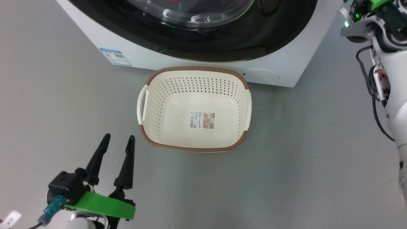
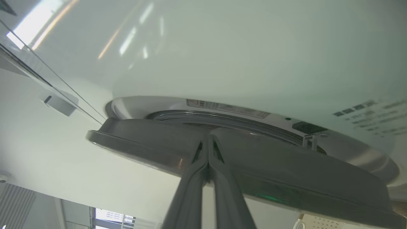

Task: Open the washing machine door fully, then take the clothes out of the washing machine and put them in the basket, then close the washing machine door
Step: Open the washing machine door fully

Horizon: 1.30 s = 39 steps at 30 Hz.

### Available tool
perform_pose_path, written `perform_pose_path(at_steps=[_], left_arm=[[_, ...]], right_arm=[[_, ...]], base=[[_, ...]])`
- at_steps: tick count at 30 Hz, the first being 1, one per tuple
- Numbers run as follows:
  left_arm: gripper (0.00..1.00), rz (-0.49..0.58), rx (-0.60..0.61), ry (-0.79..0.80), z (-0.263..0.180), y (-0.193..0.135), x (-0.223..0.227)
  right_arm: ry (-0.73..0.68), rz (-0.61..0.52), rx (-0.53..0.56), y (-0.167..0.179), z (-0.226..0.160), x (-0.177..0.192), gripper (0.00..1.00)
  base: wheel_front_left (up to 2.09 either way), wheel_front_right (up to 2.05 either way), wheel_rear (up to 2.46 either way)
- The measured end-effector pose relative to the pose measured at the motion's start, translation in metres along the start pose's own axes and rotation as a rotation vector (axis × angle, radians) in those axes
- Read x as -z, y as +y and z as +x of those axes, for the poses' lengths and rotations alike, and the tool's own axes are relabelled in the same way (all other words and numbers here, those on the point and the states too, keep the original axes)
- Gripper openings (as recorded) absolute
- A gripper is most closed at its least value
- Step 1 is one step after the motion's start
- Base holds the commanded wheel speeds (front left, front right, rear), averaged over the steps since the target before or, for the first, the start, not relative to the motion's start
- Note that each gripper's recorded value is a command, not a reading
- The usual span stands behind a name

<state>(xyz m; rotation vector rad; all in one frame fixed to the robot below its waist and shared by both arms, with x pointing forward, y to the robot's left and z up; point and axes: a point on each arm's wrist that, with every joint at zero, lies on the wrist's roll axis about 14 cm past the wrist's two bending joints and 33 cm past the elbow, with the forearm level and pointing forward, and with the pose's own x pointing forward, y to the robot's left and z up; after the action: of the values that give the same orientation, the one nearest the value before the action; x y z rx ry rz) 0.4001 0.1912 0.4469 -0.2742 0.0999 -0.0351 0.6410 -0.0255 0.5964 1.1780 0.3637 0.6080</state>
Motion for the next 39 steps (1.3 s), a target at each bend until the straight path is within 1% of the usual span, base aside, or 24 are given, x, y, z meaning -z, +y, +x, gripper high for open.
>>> perform_pose_path(at_steps=[8,14,28,35,39], left_arm=[[1.0,0.0,-0.017,0.006,0.003,0.006,0.002],[1.0,0.001,-0.028,0.015,0.002,0.01,0.004],[1.0,0.0,-0.025,0.0,-0.001,0.008,-0.001],[1.0,-0.004,-0.012,-0.019,-0.002,0.002,-0.007],[1.0,0.007,0.001,-0.04,-0.006,-0.003,-0.015]], right_arm=[[0.082,0.086,0.002,-0.001,0.017,0.001,0.0],[0.135,0.103,0.018,-0.002,0.027,0.004,0.0],[0.242,0.098,0.041,0.002,0.023,0.016,0.0],[0.321,0.076,0.048,0.011,0.017,0.03,0.0],[0.38,0.065,0.06,0.016,0.007,0.043,0.0]], base=[[0.0,0.0,0.0],[0.0,0.0,0.0],[0.0,0.0,0.0],[0.0,0.0,0.0],[0.0,0.0,0.0]])
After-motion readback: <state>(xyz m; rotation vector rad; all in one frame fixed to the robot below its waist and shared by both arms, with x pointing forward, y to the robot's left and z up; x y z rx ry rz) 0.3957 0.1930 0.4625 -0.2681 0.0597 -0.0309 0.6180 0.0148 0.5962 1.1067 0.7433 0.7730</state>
